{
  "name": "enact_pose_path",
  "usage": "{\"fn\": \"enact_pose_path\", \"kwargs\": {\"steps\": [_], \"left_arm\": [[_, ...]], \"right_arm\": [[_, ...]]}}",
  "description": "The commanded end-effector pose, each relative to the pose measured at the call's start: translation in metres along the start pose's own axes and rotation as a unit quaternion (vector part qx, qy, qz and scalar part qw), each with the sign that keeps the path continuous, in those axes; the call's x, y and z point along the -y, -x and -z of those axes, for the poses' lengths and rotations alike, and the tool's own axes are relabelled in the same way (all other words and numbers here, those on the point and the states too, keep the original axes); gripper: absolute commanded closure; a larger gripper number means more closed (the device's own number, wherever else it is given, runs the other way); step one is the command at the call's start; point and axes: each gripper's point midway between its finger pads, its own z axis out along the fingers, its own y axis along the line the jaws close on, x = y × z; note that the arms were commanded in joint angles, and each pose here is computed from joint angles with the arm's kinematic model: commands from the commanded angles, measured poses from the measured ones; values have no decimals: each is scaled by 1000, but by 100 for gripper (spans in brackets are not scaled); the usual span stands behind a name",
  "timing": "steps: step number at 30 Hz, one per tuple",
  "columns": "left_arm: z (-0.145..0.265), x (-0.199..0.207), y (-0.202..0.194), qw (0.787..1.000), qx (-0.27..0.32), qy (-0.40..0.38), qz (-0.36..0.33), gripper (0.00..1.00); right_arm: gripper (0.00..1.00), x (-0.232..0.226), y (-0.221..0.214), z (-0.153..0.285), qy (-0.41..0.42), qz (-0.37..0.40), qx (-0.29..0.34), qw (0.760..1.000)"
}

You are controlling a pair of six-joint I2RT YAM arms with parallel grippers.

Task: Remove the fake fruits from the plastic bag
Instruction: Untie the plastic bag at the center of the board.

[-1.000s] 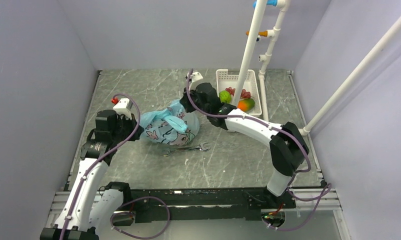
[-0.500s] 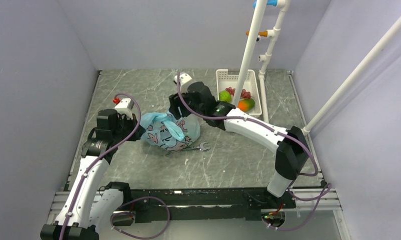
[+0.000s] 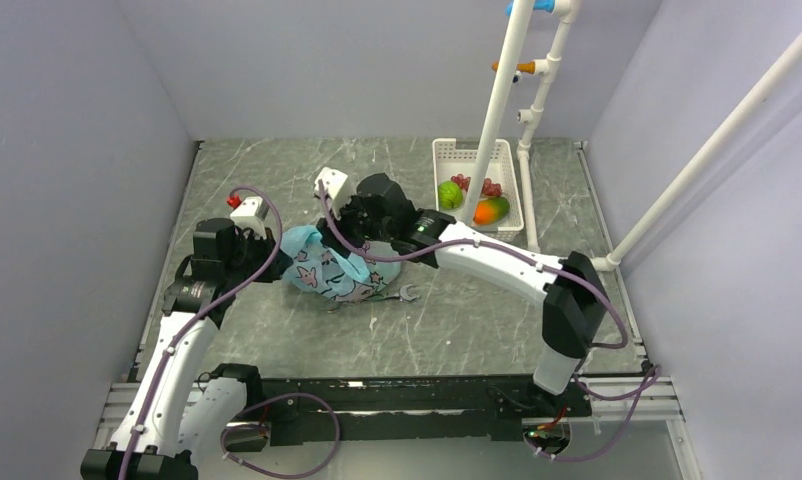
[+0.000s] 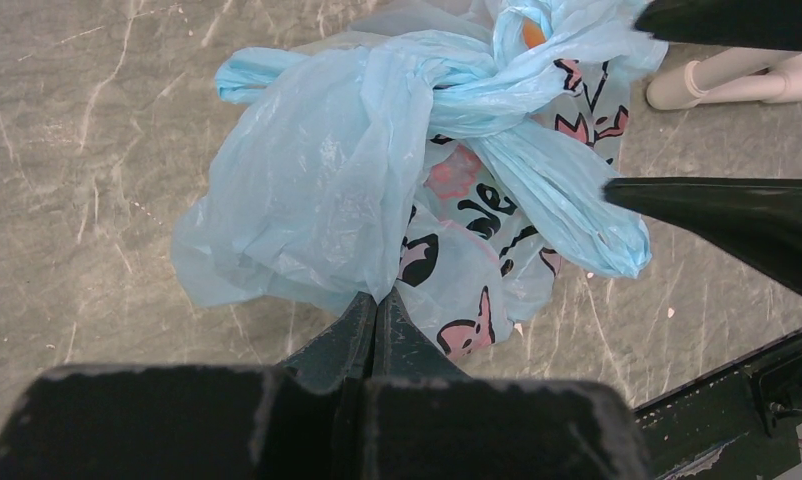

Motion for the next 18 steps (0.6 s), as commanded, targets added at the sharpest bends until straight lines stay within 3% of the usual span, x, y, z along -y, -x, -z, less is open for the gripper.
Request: {"fn": "enact_pose_path", "kwargs": {"steps": [1,10,18], "left_arm": [[2,8,13,1000,21,-18,-11,100],[0,9,12,1000,17,-22,-11,100],[1,10,12,1000,18,-24,-10,100]], "right_arm": [[42,-9,-13,-18,61,100,-28,993],[56,2,-20,-31,-30,128,-33,991],[54,27,-15,-34,-104,135,-14,985]]}}
